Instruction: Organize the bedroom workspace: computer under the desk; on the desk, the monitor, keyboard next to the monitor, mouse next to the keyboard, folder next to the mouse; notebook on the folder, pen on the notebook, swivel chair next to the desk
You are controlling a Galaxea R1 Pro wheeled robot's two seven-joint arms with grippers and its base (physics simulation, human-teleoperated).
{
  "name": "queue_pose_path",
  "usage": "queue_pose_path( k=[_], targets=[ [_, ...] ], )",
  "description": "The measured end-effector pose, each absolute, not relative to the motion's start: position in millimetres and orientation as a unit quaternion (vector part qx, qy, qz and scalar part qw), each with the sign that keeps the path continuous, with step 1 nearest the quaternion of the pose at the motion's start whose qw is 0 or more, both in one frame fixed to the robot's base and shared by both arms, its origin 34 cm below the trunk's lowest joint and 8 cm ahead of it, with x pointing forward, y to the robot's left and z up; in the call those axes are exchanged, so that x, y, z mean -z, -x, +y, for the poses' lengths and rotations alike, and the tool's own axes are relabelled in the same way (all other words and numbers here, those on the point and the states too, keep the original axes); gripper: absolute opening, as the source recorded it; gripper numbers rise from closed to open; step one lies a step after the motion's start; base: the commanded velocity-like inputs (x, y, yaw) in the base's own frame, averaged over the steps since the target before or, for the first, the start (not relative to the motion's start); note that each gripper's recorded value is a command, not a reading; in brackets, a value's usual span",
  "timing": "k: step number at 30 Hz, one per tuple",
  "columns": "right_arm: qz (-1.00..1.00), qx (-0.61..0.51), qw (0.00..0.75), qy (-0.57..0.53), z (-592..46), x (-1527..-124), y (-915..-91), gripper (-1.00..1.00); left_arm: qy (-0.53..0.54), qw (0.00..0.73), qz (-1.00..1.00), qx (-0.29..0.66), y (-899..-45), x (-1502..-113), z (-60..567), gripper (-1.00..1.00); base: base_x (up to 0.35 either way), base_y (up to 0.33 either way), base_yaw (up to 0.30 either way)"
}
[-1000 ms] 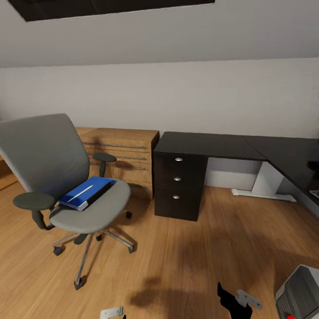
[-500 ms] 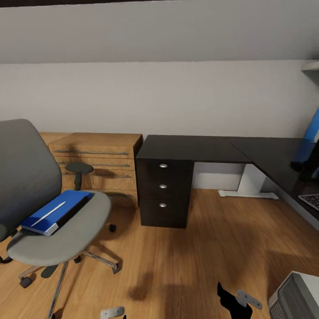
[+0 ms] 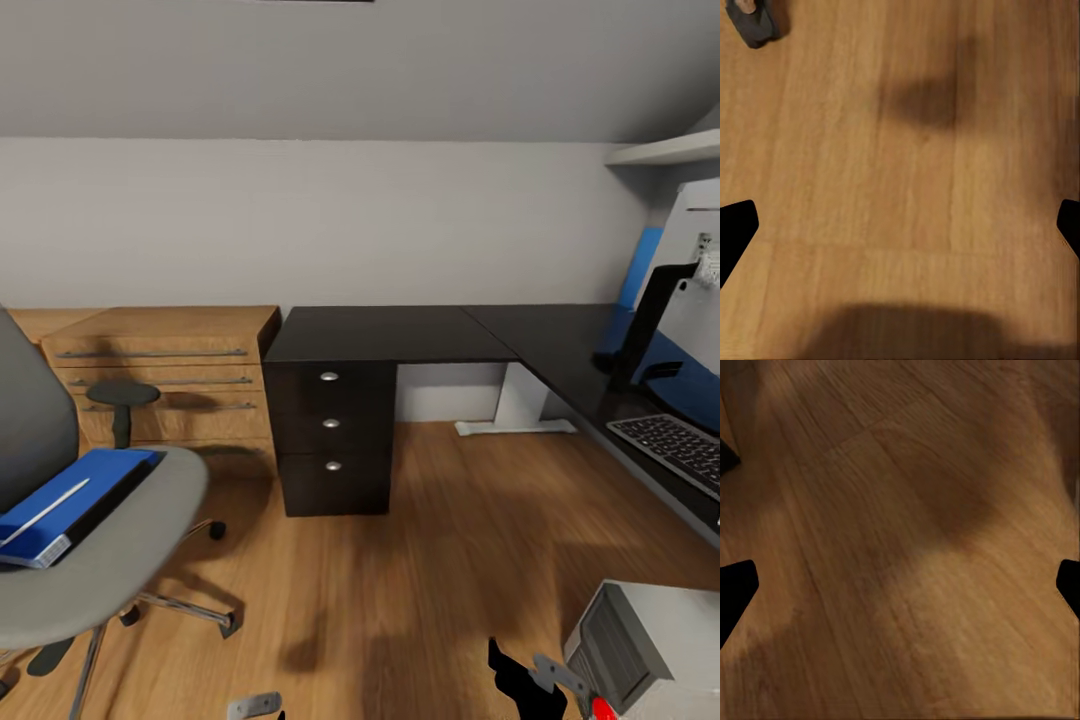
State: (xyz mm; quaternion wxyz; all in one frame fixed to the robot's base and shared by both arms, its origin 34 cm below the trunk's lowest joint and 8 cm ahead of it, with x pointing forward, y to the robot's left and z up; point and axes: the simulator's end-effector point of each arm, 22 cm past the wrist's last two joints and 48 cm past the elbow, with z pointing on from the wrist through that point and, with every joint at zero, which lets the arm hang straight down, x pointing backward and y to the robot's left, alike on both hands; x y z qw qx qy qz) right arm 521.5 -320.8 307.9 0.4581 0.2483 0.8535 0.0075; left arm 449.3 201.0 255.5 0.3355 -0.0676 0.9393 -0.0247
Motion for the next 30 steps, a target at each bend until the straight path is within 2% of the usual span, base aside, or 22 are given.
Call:
queue_pose_path(
  k=[5, 17, 23, 30],
  targets=[
    [0.86, -0.012, 0.459, -0.221, -312, -308, -524, 1.0, 0.068, 0.335, 0.939, 0.024, -449, -255, 201, 1.0, 0.0, 0.145, -0.263],
    [0.868, -0.017, 0.46, -0.185, -300, -309, -526, 1.0, 0.068, 0.335, 0.939, 0.024, -449, -255, 201, 1.0, 0.0, 0.273, -0.263],
    [0.868, -0.016, 0.46, -0.185, -302, -308, -526, 1.0, 0.068, 0.334, 0.94, 0.024, -448, -255, 201, 1.0, 0.0, 0.061, -0.202],
    [0.869, -0.016, 0.459, -0.185, -301, -308, -525, 1.0, 0.068, 0.334, 0.94, 0.024, -448, -254, 201, 1.0, 0.0, 0.006, -0.064]
  ],
)
